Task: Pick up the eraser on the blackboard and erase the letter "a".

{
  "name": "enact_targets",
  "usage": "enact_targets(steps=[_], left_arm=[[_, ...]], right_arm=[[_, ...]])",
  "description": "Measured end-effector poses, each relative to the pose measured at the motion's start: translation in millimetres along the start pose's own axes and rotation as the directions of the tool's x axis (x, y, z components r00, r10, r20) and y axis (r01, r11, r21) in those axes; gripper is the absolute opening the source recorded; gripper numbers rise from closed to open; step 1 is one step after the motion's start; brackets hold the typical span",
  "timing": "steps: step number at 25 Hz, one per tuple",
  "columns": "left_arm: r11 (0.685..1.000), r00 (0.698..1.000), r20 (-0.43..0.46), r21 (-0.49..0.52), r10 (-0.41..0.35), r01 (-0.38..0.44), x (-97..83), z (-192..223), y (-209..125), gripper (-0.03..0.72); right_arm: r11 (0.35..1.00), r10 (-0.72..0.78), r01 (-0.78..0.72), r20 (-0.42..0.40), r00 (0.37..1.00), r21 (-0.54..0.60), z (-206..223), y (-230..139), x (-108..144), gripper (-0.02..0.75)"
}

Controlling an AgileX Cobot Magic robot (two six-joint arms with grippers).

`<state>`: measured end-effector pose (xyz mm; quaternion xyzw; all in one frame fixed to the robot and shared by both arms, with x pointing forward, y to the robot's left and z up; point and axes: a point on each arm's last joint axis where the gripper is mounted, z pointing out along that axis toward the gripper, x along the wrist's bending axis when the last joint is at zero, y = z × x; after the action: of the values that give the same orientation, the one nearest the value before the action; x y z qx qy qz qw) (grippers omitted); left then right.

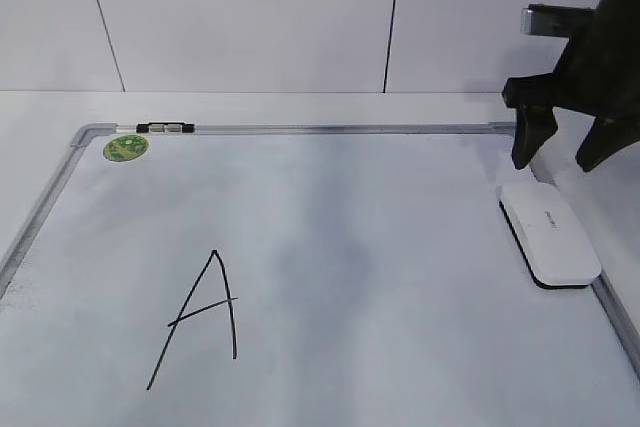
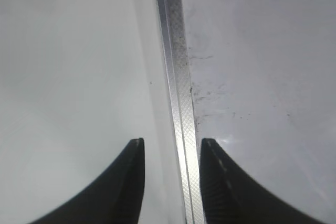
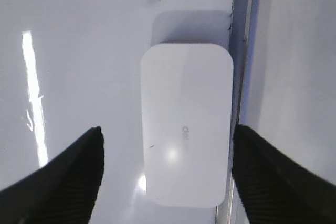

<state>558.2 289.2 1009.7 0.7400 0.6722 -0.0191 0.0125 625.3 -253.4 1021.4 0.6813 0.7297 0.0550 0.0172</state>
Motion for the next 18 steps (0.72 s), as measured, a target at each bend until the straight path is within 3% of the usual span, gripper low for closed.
enact_targets(steps=[8,14,18], left_arm=[[0.994,1.000,0.021,-0.113,-0.003,0.005,-5.4,-35.8,-18.0,0.262],[0.977,1.000,0.017,-0.214,0.004,0.000,-10.0,-67.6,-57.9,0.254],[0.950,1.000,0.009,-0.313,0.011,-0.007,-13.7,-94.4,-93.1,0.249]], right_arm=[[0.995,-0.002,0.000,-0.016,1.000,-0.100,-52.2,-36.2,2.0,0.580],[0.988,-0.005,0.001,-0.022,1.000,-0.155,-82.4,-80.4,2.1,0.580],[0.983,-0.007,0.002,-0.024,1.000,-0.185,-96.1,-111.7,1.5,0.580]])
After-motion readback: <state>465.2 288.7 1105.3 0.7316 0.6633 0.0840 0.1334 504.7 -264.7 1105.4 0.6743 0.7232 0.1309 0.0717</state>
